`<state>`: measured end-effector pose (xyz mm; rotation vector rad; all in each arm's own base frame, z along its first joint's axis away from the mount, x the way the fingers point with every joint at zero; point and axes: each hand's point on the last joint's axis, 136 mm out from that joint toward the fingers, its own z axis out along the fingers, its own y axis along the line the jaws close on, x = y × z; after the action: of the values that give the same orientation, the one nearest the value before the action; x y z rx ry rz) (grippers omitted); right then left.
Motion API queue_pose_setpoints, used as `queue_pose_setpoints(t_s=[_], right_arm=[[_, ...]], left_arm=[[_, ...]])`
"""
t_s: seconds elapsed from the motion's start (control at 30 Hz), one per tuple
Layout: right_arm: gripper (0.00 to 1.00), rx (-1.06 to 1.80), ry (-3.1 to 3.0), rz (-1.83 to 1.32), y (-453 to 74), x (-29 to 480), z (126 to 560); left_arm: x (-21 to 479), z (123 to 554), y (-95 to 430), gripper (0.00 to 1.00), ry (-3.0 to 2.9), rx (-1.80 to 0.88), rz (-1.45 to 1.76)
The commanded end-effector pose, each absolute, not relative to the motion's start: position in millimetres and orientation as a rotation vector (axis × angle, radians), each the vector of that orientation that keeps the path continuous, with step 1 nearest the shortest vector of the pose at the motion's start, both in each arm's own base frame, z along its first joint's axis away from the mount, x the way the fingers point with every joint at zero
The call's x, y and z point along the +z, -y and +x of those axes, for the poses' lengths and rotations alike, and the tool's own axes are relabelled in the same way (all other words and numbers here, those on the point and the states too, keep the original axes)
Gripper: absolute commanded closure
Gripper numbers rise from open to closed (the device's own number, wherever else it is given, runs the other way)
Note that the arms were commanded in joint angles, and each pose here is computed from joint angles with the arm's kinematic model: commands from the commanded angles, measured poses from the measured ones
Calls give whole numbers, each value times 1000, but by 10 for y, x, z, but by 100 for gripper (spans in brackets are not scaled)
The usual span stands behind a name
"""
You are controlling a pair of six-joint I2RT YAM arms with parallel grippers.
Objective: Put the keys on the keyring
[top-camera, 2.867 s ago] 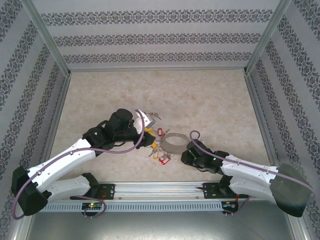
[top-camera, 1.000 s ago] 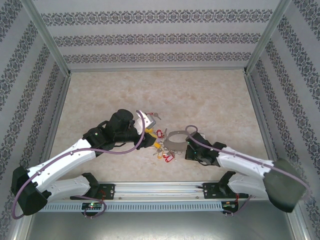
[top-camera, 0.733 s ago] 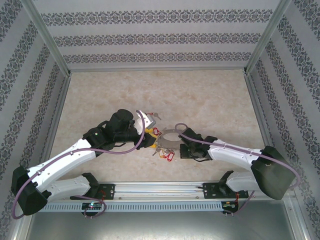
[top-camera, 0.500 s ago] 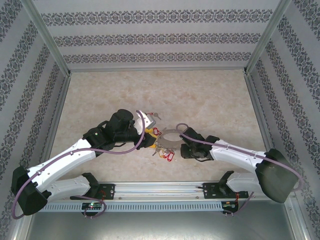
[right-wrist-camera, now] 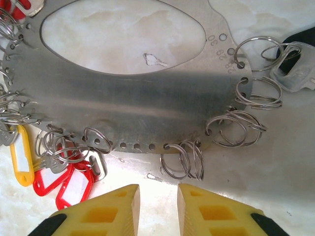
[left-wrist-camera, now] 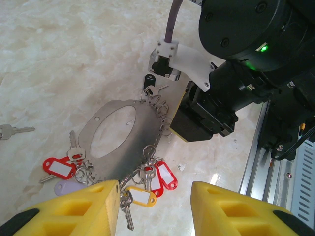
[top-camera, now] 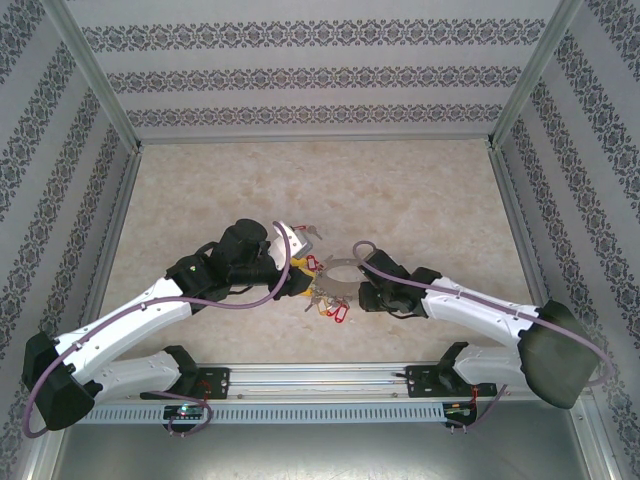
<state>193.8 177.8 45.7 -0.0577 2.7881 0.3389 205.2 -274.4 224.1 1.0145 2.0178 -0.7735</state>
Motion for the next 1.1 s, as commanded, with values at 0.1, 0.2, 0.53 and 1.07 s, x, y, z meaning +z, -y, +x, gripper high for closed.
queue_pose_setpoints(t_s=[0.1,0.2,0.53,1.07], right_arm=[[71,272,-2799,-134,-1810,426,2026],[71,247,-2812,-141,-1795,375,2048],[69,133,-2829,-180,-1723,296,2101],[64,106,-2860,-189,-1725,136,2106]], left_arm=[[2282,2012,2773,57,-2003,-780,1034],[2288,2014,2769,57,-2003,-777,1032],[2288,2013,2772,57,-2001,-779,1032],[2307,2010,2766,57,-1995,-778,1032]])
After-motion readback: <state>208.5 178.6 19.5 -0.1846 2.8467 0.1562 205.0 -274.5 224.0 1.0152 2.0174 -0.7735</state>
